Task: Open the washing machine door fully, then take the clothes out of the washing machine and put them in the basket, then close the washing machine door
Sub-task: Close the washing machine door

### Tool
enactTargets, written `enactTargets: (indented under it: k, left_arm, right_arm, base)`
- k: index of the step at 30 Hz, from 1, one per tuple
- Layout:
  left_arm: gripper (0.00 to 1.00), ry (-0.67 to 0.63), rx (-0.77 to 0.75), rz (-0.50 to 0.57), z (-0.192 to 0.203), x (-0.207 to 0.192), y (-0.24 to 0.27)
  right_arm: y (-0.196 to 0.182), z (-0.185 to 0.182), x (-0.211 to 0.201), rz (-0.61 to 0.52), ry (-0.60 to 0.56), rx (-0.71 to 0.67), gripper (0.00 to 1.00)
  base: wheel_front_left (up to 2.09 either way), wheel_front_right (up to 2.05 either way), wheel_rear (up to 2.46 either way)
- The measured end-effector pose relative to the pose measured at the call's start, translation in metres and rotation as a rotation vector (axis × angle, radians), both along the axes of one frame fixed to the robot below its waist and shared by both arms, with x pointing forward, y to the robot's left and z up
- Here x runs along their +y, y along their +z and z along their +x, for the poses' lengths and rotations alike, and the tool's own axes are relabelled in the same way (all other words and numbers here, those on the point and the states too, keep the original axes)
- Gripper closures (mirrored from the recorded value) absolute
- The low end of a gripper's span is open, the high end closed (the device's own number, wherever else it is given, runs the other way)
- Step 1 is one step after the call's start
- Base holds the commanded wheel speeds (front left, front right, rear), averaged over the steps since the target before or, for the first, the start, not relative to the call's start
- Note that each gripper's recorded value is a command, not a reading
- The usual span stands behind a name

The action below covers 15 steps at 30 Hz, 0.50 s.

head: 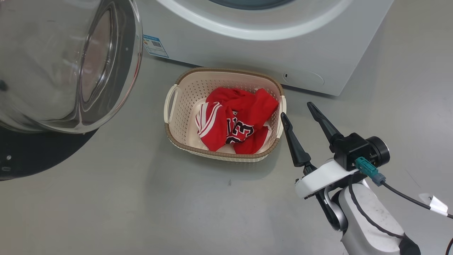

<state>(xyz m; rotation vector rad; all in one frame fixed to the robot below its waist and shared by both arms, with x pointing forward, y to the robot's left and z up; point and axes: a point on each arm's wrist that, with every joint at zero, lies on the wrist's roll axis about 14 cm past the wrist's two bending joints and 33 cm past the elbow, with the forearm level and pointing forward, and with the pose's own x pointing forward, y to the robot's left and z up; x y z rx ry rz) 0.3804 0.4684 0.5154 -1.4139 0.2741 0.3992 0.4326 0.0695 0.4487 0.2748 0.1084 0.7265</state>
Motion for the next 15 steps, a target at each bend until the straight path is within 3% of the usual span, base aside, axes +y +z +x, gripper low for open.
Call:
enactTargets:
  k: [15]
  left_arm:
    - [1.0, -0.183, -0.017, -0.096, -0.011, -0.037, -0.008]
  right_arm:
    - [0.009, -0.004, 0.002, 0.008, 0.004, -0.011, 0.0]
  base:
    - [0.0, 0.0, 0.0]
